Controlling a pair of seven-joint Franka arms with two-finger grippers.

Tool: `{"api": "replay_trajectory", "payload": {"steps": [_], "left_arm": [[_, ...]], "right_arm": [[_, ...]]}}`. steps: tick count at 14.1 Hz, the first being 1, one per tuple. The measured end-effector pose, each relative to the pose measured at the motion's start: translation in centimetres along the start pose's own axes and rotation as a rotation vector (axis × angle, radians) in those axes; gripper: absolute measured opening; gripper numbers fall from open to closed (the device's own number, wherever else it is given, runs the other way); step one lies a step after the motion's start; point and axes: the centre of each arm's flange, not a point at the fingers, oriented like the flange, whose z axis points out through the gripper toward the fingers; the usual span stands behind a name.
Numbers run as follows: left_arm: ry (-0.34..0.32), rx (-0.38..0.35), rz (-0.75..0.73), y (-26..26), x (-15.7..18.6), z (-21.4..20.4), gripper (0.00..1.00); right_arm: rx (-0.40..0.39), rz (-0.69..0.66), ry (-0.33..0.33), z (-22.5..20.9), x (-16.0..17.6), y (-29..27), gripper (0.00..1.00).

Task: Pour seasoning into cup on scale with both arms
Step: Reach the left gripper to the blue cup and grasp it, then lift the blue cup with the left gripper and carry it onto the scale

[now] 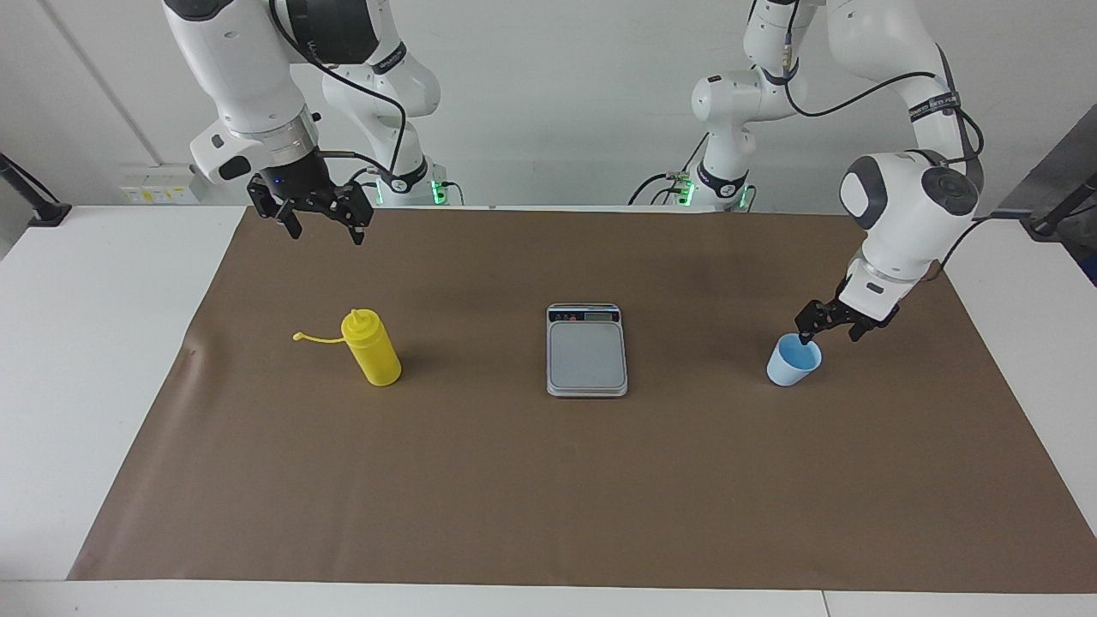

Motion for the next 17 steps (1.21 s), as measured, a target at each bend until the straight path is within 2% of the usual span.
{"api": "replay_trajectory", "payload": {"steps": [7,12,14,15,17], "left_arm": [[-0.015,-0.006,-0.033,0.2,1.0,5.2,1.00],[-0.017,-0.008,-0.032,0.6,1.1,5.7,1.00],[-0.018,-0.008,-0.046,0.6,1.1,5.7,0.95],[-0.019,-0.008,-0.050,0.7,1.1,5.7,0.85],[-0.022,-0.007,-0.050,0.7,1.1,5.6,0.59]], "right_arm": [[-0.001,0.000,-0.004,0.2,0.0,0.0,1.00],[-0.001,0.000,-0.005,0.2,0.0,0.0,1.00],[-0.001,0.000,-0.005,0.2,0.0,0.0,1.00],[-0.001,0.000,-0.005,0.2,0.0,0.0,1.00],[-0.001,0.000,-0.005,0.2,0.0,0.0,1.00]]}}
